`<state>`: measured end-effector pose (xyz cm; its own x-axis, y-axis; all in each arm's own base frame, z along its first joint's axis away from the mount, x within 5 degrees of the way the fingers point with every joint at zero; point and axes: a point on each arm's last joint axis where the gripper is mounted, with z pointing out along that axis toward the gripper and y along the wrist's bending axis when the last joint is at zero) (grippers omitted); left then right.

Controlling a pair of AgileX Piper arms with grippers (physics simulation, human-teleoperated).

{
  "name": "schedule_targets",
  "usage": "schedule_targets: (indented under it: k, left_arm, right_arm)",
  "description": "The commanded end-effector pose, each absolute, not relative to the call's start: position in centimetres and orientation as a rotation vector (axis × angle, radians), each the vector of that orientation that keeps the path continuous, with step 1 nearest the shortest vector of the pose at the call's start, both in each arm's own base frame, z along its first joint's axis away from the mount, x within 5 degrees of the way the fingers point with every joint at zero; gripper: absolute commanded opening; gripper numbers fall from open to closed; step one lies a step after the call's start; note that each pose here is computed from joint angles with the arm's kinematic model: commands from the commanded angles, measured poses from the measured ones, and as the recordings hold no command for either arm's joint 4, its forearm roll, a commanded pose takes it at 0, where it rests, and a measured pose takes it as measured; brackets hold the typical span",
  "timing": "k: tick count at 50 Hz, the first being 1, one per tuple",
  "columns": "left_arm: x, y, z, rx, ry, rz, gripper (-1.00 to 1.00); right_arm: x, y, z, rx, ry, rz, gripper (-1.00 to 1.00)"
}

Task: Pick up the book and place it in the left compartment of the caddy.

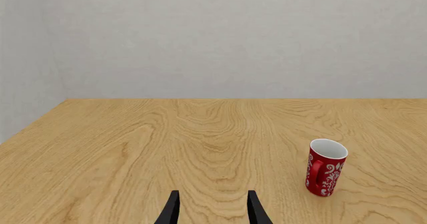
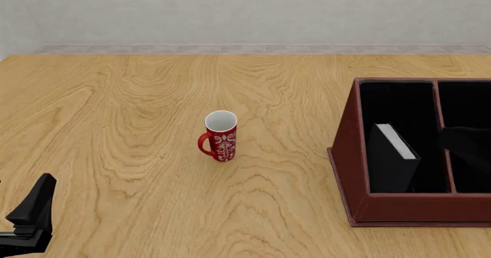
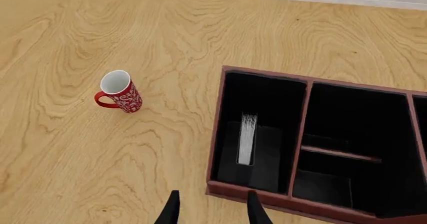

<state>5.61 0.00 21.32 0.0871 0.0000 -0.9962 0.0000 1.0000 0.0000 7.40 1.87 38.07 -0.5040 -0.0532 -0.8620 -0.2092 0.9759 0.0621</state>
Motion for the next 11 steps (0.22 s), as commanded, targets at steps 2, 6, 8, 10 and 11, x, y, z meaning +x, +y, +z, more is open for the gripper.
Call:
schedule_targets:
  k: [2,6,8,10,11]
  left_arm:
    - [5.61,0.00,21.32,0.000,1.484,0.000,1.00]
    - [5.61,0.00,21.32,0.000,1.484,0.000,1.00]
    - [5.61,0.00,21.32,0.000,1.484,0.000,1.00]
    - [5.61,0.00,21.32,0.000,1.484,0.000,1.00]
    - [5.61,0.00,21.32,0.000,1.484,0.000,1.00]
  right_arm:
    - [6.86,1.93,39.22,-0.204,2.046,0.217,1.00]
    - [6.85,1.95,39.63,-0.202,2.027,0.225,1.00]
    - [6.80,1.99,39.99,-0.201,2.013,0.236,1.00]
    - [6.88,2.07,40.07,-0.200,2.008,0.246,1.00]
    - [6.88,2.07,40.07,-0.200,2.008,0.246,1.00]
